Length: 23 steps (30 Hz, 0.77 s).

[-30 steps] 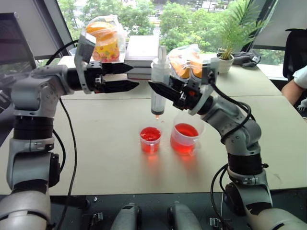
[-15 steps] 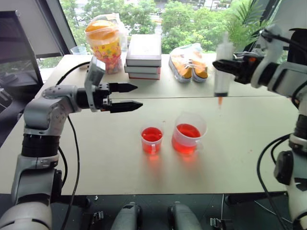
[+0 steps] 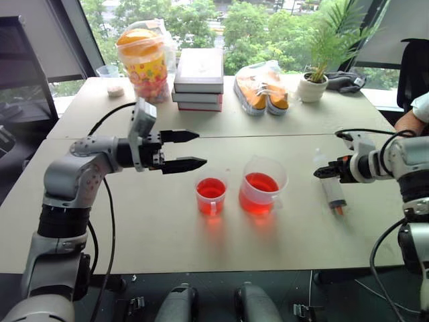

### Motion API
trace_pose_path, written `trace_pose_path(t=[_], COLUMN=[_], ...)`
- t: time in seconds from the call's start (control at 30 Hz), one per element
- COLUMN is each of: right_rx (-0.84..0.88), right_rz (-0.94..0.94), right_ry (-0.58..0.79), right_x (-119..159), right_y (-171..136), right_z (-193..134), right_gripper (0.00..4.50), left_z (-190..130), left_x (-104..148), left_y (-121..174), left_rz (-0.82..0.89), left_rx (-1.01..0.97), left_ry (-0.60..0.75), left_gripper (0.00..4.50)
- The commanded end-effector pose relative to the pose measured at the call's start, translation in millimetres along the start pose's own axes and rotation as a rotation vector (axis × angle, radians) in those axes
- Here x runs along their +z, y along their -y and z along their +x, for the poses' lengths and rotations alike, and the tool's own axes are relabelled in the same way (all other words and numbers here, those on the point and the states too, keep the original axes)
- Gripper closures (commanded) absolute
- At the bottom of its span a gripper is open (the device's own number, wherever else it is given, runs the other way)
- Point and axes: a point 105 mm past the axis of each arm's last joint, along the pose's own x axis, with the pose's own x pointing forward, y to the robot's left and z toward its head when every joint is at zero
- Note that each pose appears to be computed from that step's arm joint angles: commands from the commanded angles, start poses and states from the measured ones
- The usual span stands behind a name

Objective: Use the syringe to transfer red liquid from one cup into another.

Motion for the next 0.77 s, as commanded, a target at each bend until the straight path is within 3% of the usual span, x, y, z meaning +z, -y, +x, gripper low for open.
trace_pose_path(t=[0.03, 0.2, 0.33, 0.43, 0.53, 0.77], right_rx=[-0.013, 0.009, 0.019, 0.1, 0.234, 0.243], right_rz=[-0.009, -0.071, -0.221, -0.372, -0.527, -0.702], right_ry=[0.022, 0.086, 0.196, 0.293, 0.348, 0.373], right_x=[4.9, 21.5, 41.7, 50.6, 41.2, 7.2], right_y=[5.7, 2.6, -6.0, -33.5, -68.0, -84.2], right_z=[-0.8, -24.1, -66.8, -108.7, -146.8, -179.3], right_gripper=[2.59, 0.17, 0.08, 0.08, 0.08, 0.08], left_z=[0.0, -0.1, -2.6, -5.2, -6.2, -7.4], left_x=[4.2, 1.6, 2.3, 3.3, 4.3, 8.4], left_y=[5.3, 6.6, 4.0, 1.7, 1.1, -0.1], left_rz=[0.029, 0.025, 0.032, 0.042, 0.052, 0.033], left_rx=[-0.003, -0.003, 0.004, 0.009, 0.008, -0.001], left_ry=[0.005, -0.01, -0.022, -0.03, -0.038, -0.032], left_gripper=[0.01, 0.0, 0.0, 0.0, 0.0, 0.0])
